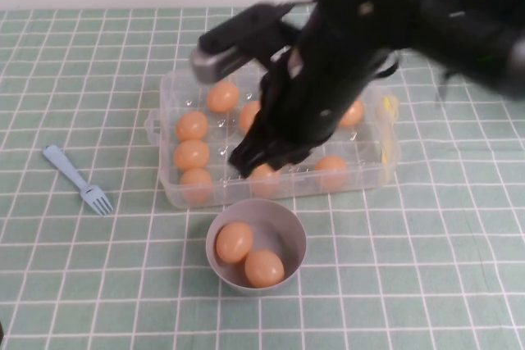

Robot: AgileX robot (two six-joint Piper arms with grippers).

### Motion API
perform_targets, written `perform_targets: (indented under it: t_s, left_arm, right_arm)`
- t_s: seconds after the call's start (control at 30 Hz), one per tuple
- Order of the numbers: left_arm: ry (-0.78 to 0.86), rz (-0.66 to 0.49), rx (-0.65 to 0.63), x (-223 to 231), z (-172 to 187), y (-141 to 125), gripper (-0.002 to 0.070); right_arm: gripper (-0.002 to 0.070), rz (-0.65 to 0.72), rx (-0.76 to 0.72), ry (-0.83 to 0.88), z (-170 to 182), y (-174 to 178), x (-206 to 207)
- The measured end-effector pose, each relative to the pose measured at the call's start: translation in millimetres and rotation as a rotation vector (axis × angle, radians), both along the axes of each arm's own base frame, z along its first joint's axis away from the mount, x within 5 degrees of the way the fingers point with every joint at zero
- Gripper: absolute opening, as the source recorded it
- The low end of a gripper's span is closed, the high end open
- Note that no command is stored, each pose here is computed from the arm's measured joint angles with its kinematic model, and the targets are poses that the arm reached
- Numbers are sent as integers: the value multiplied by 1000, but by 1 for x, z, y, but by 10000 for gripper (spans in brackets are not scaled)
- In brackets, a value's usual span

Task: Take an egg out of the egg box

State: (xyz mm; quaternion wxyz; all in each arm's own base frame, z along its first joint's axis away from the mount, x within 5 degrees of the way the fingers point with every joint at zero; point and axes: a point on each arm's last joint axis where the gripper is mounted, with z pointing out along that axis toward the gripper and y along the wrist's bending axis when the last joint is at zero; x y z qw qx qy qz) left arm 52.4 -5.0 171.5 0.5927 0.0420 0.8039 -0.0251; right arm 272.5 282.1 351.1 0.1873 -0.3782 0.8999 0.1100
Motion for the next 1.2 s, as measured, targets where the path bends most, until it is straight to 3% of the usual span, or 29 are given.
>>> perform_targets:
  t_s: [0.27,0.67,0.87,1.03,1.2]
  left_arm:
    - [0,0,0,0,0,0,-4]
    - [0,0,0,0,0,0,-4]
    - [0,0,0,0,0,0,-4]
    - [0,0,0,0,0,0,-4]
    - [0,2,0,0,0,0,-4]
  right_arm:
    - [-15,-123,-26,-186,53,-72,-47]
    - [-16,-204,-22,-187,53,-126,-96]
    - [-16,-237,-53,-200,38,-142,-107]
    - [-17,-323,44,-350,17,-164,-100]
    - [-17,-447,149,-519,-32,-208,-93]
